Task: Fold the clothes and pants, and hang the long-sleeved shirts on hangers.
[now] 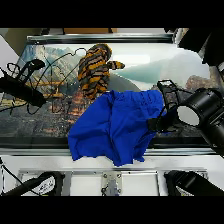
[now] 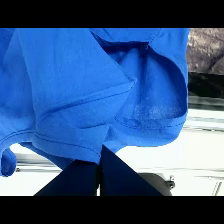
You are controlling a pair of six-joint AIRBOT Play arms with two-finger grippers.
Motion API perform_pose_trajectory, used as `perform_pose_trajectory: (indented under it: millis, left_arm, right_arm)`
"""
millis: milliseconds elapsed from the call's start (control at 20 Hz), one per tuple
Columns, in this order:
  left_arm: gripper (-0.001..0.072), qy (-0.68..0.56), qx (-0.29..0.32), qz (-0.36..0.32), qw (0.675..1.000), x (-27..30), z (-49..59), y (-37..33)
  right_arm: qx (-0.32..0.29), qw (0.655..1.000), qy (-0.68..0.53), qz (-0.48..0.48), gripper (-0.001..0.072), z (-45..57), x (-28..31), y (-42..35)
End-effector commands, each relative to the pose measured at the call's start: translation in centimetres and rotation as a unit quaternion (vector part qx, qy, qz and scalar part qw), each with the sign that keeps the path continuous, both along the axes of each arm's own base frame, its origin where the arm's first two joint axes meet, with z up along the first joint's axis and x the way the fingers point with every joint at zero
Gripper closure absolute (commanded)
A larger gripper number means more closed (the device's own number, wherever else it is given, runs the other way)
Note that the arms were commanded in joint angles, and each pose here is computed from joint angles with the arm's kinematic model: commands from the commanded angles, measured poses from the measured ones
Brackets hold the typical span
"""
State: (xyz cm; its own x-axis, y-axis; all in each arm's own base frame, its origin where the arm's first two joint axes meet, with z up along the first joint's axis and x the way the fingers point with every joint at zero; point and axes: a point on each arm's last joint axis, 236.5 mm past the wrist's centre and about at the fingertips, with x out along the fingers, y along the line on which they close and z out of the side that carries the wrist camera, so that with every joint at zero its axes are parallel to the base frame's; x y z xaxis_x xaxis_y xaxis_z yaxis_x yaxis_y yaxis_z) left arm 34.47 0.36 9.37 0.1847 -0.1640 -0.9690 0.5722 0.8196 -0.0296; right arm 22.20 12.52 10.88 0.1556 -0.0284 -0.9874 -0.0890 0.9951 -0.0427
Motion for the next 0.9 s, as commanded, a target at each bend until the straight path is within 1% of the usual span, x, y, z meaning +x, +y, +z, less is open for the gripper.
perform_pose_trajectory:
  millis: [0,50,100,150,250,300,600,850]
  left_arm:
    - [0.0697,0.022,-0.02,-0.061,0.998,-1.8,0.3,-1.4]
    - [0.0697,0.028,-0.025,-0.096,0.995,-2.5,0.3,-1.9]
    - [0.0697,0.031,-0.044,-0.136,0.989,-3.2,0.5,-2.9]
    - [0.0697,0.033,-0.076,-0.167,0.982,-3.9,1.0,-4.4]
    - [0.0697,0.019,-0.133,-0.206,0.969,-5.0,1.6,-7.3]
    - [0.0697,0.012,-0.153,-0.222,0.963,-5.7,1.5,-8.5]
    - [0.0697,0.058,-0.154,-0.279,0.946,-13.7,-1.4,-11.9]
    - [0.0697,0.054,-0.151,-0.336,0.928,-19.3,-2.1,-13.9]
  right_arm:
    - [0.0,1.0,0.001,0.0,0.0702,-0.1,0.0,0.0]
    - [-0.001,1.0,0.002,0.0,0.0702,-0.1,0.0,0.0]
    - [-0.001,1.0,0.002,0.0,0.0701,-0.1,0.0,0.0]
    - [-0.001,1.0,0.002,0.0,0.0702,-0.1,0.0,0.0]
    - [-0.001,1.0,0.002,0.0,0.0702,-0.1,0.0,0.0]
    - [-0.001,1.0,0.002,0.0,0.0702,-0.1,0.0,0.0]
    - [-0.001,1.0,0.002,0.0,0.0701,-0.1,0.0,0.0]
    - [0.0,1.0,-0.003,0.001,0.0701,-0.1,0.3,0.1]
